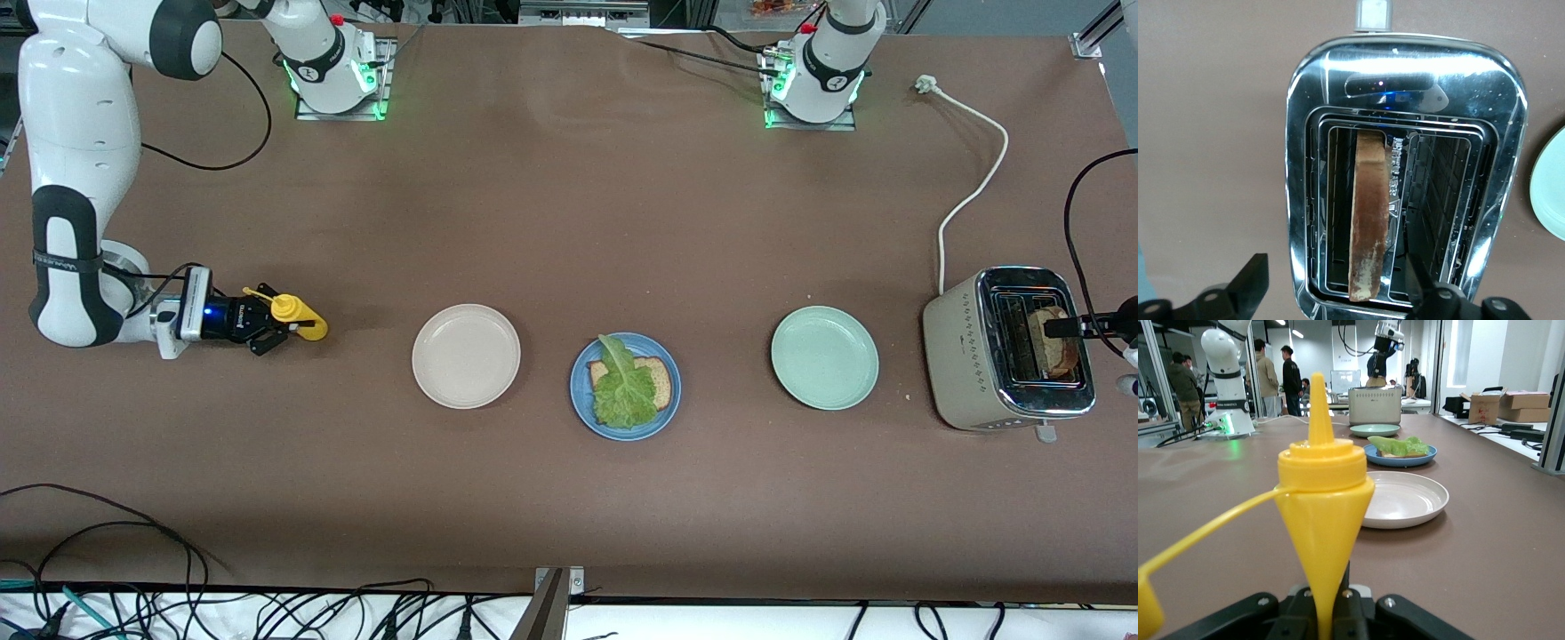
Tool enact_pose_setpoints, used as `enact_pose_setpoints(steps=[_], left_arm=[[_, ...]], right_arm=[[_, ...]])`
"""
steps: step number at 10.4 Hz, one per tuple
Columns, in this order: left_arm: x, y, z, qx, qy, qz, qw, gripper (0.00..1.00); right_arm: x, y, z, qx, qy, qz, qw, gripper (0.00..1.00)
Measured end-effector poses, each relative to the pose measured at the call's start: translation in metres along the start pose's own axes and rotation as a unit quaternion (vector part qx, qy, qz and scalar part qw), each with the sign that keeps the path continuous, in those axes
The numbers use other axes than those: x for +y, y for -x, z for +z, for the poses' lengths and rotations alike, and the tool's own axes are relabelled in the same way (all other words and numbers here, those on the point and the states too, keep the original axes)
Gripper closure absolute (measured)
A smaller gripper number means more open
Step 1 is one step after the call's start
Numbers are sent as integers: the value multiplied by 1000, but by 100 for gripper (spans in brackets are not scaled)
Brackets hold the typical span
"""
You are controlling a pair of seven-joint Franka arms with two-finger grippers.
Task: Make sandwich in blue plate with both arms
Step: 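Set the bottle down with the right gripper while the left gripper grasps the toast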
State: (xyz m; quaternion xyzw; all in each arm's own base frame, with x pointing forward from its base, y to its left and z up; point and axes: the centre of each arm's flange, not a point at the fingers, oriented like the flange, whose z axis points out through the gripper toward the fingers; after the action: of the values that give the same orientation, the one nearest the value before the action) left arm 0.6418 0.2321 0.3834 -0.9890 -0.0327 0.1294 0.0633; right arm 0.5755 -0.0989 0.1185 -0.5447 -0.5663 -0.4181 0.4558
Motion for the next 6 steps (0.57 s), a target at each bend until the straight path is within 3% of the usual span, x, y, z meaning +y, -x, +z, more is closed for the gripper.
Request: enact_pose_setpoints(steps=[1, 3, 6], left_arm=[[0, 0, 1, 0, 0, 1, 1000, 9], [-1, 0, 1, -1, 0, 7, 1000, 30], [-2, 0, 3, -2, 1, 11, 1000, 35]], right_arm=[[0, 6, 3, 9, -1, -3, 1000, 96], [3, 10, 5, 14, -6, -8, 1000, 96], [5, 10, 2, 13, -6, -10, 1000, 96]])
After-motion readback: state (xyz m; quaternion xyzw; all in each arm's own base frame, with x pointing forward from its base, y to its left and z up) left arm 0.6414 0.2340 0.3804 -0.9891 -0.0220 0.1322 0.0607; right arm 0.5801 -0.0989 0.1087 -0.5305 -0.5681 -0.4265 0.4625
